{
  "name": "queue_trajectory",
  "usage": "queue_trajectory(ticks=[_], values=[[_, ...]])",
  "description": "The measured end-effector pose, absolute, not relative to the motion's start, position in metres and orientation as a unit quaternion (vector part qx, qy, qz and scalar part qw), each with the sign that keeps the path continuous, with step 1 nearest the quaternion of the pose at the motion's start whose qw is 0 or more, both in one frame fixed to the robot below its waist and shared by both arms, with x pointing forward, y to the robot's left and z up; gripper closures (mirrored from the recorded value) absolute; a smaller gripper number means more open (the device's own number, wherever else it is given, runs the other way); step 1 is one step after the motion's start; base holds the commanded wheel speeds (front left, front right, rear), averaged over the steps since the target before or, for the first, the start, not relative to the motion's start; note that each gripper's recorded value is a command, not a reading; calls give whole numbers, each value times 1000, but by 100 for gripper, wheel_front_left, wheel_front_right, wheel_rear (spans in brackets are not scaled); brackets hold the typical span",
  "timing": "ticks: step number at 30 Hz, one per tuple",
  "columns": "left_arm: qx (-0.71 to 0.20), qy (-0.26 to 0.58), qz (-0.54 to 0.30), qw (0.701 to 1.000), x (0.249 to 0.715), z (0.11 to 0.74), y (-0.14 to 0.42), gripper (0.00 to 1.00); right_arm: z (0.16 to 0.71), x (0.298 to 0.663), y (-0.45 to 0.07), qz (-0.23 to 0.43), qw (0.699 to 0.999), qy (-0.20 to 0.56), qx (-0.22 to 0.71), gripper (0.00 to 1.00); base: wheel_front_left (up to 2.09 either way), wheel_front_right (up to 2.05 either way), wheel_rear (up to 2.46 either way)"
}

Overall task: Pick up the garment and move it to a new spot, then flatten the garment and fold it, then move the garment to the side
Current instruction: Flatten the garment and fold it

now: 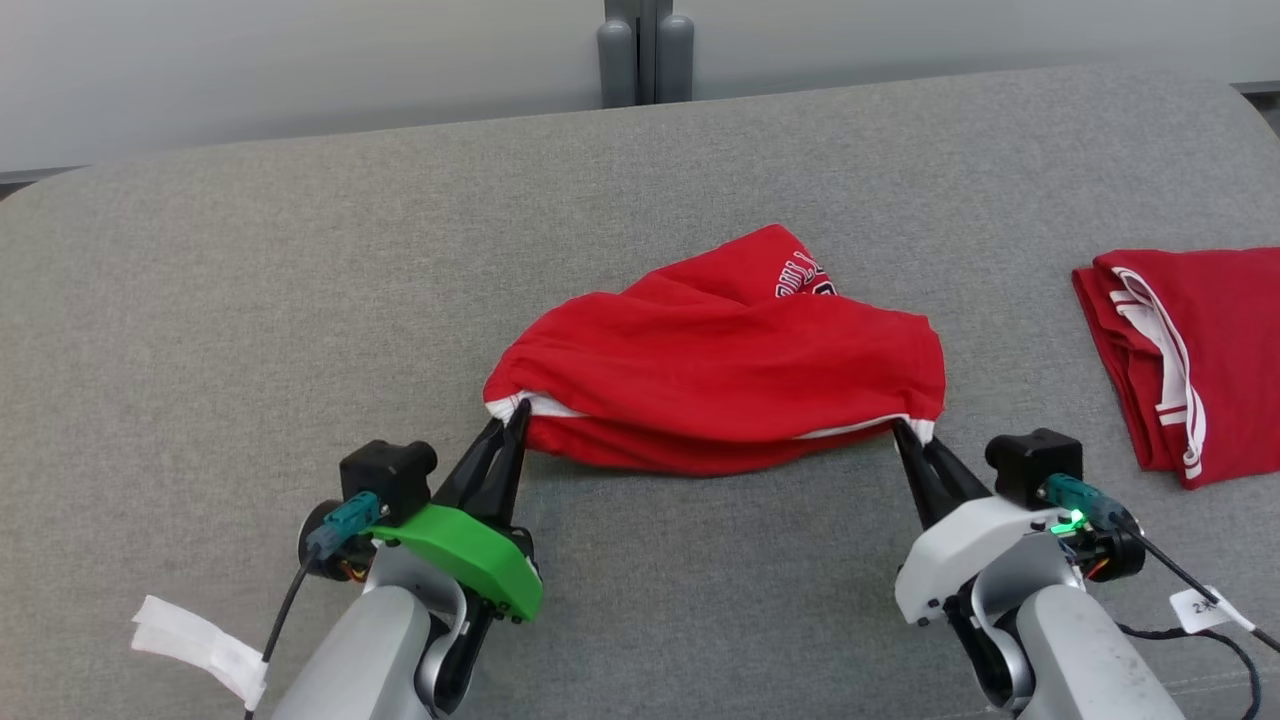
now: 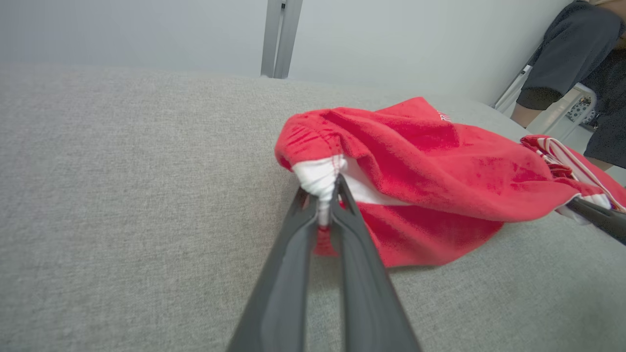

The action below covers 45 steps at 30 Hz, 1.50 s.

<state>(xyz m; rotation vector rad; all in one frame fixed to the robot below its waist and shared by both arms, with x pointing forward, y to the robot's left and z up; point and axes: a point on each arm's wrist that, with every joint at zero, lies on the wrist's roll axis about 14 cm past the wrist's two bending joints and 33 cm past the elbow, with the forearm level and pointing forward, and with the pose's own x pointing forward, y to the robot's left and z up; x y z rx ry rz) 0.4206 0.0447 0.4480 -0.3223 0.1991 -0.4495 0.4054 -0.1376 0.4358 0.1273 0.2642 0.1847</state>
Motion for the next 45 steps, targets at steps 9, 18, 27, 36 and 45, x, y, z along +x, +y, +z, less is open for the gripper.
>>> queue_trajectory(ticks=[9, 18, 27, 36, 45], values=[[-209, -9, -276, 938, 418, 523, 32, 100, 517, 412, -159, 88, 994, 25, 54, 100, 0, 0, 0], [-219, -9, -332, 918, 435, 553, 13, 100, 552, 433, -163, 105, 994, 12, 14, 100, 0, 0, 0], [-139, -38, -320, 936, 554, 575, 13, 100, 577, 547, -165, 124, 992, -18, 24, 100, 0, 0, 0], [-119, -197, -278, 933, 634, 662, 13, 100, 683, 620, -190, 76, 976, -204, -12, 100, 0, 0, 0], [-114, -219, -299, 922, 635, 657, -5, 100, 694, 636, -197, 57, 966, -246, -51, 100, 0, 0, 0]])
